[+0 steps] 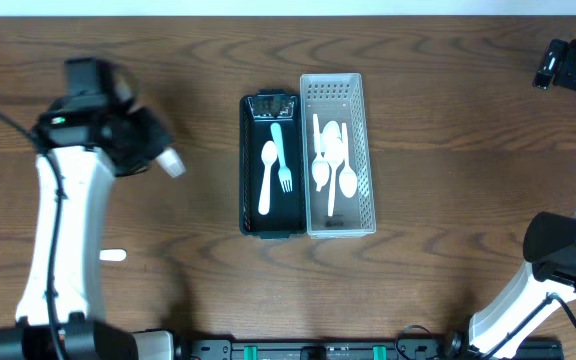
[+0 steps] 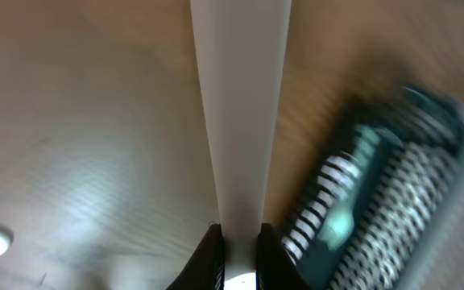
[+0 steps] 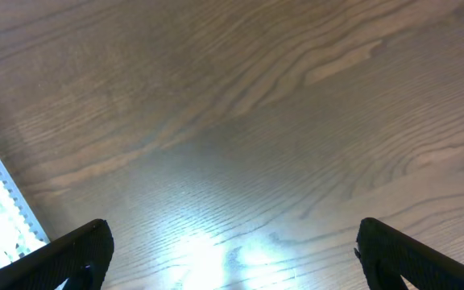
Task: Pack container
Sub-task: 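Place the fork into the green basket and release it, then move the left gripper to the last white fork and grasp it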
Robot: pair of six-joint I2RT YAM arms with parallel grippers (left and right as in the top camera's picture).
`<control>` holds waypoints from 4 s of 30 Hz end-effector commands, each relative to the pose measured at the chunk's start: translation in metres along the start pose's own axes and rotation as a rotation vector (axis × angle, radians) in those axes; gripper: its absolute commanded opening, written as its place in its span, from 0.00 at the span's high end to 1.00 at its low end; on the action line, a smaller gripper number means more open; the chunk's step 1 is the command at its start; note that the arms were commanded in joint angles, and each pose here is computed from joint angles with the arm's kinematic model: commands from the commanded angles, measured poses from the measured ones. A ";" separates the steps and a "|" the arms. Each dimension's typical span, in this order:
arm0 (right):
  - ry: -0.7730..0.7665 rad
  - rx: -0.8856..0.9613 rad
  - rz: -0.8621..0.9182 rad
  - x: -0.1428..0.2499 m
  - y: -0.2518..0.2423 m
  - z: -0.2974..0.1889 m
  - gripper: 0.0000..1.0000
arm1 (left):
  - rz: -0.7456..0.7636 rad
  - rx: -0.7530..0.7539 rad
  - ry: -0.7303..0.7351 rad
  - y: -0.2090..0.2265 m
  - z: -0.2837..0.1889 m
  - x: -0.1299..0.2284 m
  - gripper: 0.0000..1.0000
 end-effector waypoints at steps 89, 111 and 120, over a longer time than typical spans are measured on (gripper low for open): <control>0.007 0.000 -0.005 -0.002 -0.002 0.005 0.01 | -0.991 -0.452 0.215 0.300 0.095 0.093 0.02; 0.027 -0.023 -0.008 0.000 0.000 0.005 0.01 | -0.895 -0.442 0.202 0.276 0.111 0.076 0.00; 0.030 -0.022 -0.007 0.001 -0.001 0.005 0.01 | -0.895 -0.443 0.203 0.276 0.111 0.076 0.26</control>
Point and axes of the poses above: each gripper's point midway between its finger pads, its own z axis out along the fingers, its own y axis along the line the jaws close on, x = y × z, the point moved 9 cm from there along -z, back along the fingers, and after that the axes turned 10 degrees about z, right-handed, at the moved point
